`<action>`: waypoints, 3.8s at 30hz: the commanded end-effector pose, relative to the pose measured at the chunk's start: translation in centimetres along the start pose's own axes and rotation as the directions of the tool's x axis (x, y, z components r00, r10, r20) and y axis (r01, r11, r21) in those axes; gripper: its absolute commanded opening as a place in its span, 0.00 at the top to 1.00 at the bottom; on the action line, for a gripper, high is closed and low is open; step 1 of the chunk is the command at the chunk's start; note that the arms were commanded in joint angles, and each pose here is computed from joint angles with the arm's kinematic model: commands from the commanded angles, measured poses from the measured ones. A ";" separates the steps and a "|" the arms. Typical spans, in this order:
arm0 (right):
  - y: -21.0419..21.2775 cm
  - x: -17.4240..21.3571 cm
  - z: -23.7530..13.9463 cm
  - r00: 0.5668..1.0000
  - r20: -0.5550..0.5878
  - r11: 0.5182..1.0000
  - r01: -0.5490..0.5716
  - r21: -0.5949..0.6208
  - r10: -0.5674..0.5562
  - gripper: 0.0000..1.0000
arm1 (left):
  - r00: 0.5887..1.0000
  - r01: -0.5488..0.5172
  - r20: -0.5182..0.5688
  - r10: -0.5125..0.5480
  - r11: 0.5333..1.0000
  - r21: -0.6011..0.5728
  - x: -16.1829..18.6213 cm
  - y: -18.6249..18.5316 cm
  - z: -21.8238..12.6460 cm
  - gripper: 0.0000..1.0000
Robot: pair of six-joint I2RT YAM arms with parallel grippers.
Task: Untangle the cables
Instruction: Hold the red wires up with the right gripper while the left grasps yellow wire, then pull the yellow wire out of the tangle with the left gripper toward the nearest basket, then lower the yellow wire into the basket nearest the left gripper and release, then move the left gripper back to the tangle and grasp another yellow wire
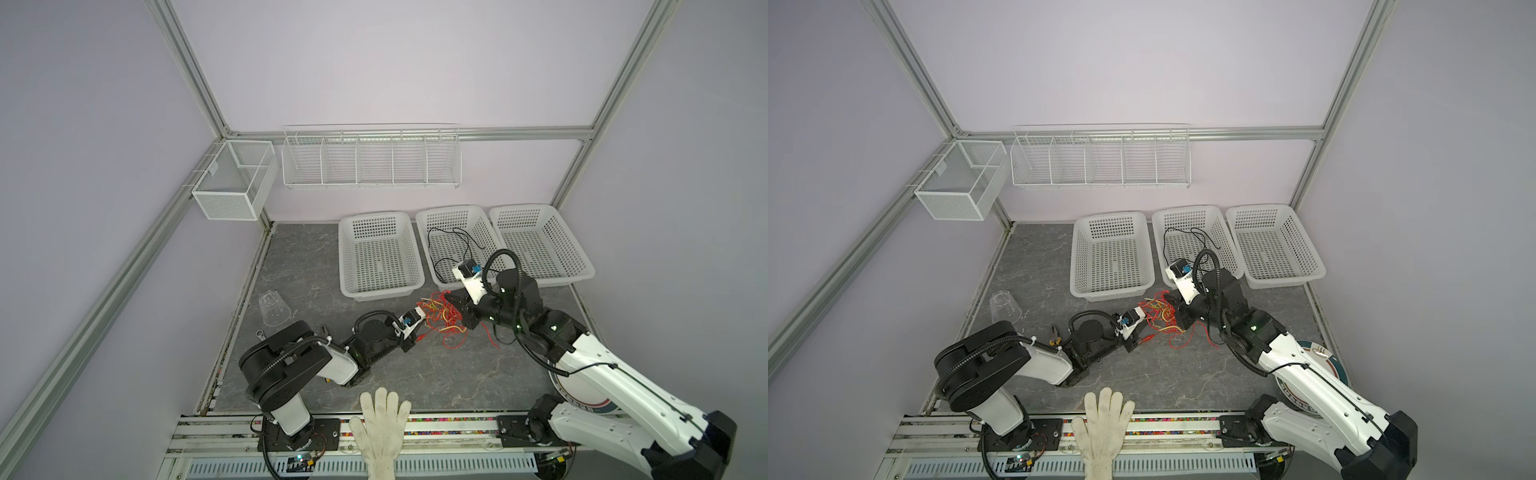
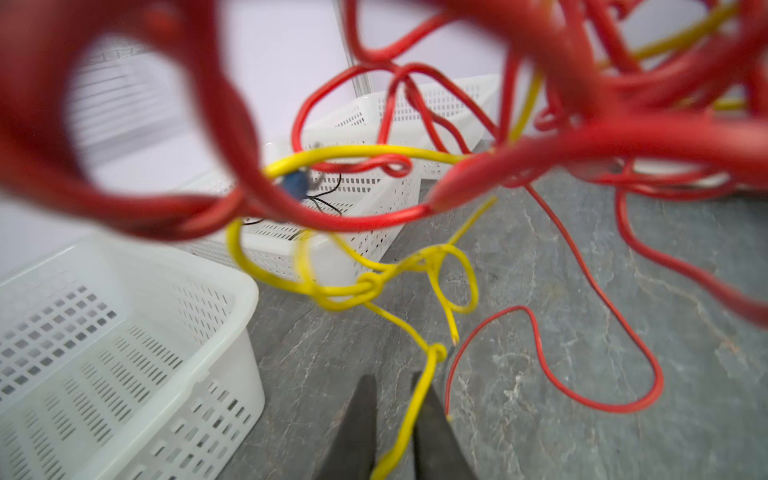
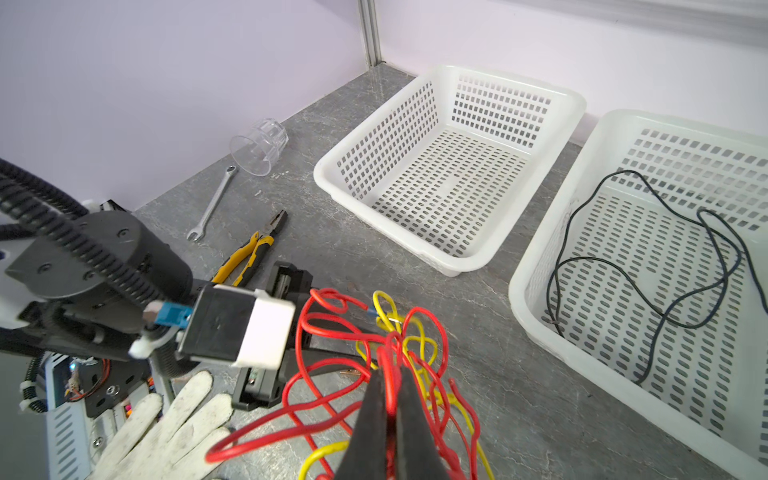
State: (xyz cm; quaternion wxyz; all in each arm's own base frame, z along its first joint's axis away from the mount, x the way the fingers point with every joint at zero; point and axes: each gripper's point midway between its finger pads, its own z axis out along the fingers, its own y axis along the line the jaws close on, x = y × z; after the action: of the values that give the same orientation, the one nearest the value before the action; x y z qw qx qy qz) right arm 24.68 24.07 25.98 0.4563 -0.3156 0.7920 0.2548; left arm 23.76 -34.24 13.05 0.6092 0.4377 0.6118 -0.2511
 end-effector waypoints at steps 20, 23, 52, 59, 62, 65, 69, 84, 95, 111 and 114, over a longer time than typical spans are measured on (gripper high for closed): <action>-13.4 10.1 1.3 0.944 -0.071 0.792 -0.229 0.566 0.324 0.94 | 0.983 -0.020 -0.186 -0.006 0.990 -0.137 -1.1 2.9 -5.9 1.00; -14.2 11.3 1.1 0.939 -0.097 0.768 -0.208 0.605 0.331 0.94 | 0.983 -0.026 -0.182 -0.017 0.973 -0.230 -2.0 4.6 -7.6 1.00; -13.8 12.0 3.4 0.928 -0.103 0.813 -0.255 0.524 0.357 0.94 | 0.996 0.083 0.029 -0.079 0.854 -0.513 -6.6 10.2 -15.0 1.00; -11.5 9.7 3.4 0.960 -0.057 0.878 -0.227 0.422 0.276 0.94 | 0.990 0.114 0.003 -0.140 0.796 -0.594 -7.6 13.8 -12.7 1.00; -10.3 9.0 3.3 0.969 -0.048 0.906 -0.208 0.369 0.242 0.94 | 0.982 0.129 -0.020 -0.187 0.745 -0.655 -7.5 16.4 -11.5 1.00; -9.6 8.7 3.1 0.975 -0.046 0.918 -0.189 0.348 0.218 0.94 | 0.973 0.163 -0.017 -0.232 0.732 -0.661 -7.7 18.2 -9.6 1.00; -9.0 8.5 3.0 0.977 -0.043 0.926 -0.182 0.332 0.207 0.94 | 0.958 0.193 -0.026 -0.287 0.707 -0.681 -6.7 20.4 -7.0 1.00; -7.6 7.7 2.3 0.986 0.002 0.948 -0.163 0.275 0.169 0.94 | 0.880 0.161 -0.208 -0.428 0.680 -0.716 0.6 21.5 -1.2 1.00; -7.7 7.2 2.3 0.988 0.020 0.949 -0.155 0.275 0.155 0.94 | 0.872 0.161 -0.230 -0.432 0.697 -0.699 1.2 21.0 -0.9 0.68; -5.6 4.8 0.8 0.994 0.091 0.981 -0.078 0.176 0.063 0.94 | 0.946 0.170 -0.210 -0.246 0.930 -0.325 -2.7 13.8 -0.6 0.37; -4.6 4.2 0.6 0.995 0.095 0.991 -0.044 0.126 0.032 0.94 | 0.953 0.147 -0.220 -0.209 0.953 -0.266 -2.7 12.0 -0.8 0.37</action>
State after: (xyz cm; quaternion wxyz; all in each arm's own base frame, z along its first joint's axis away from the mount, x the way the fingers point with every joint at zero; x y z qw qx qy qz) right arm 27.56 19.09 20.17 0.4926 -0.2199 0.8172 0.2029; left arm 34.94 -26.70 18.18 0.5517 0.2768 0.7736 -0.1432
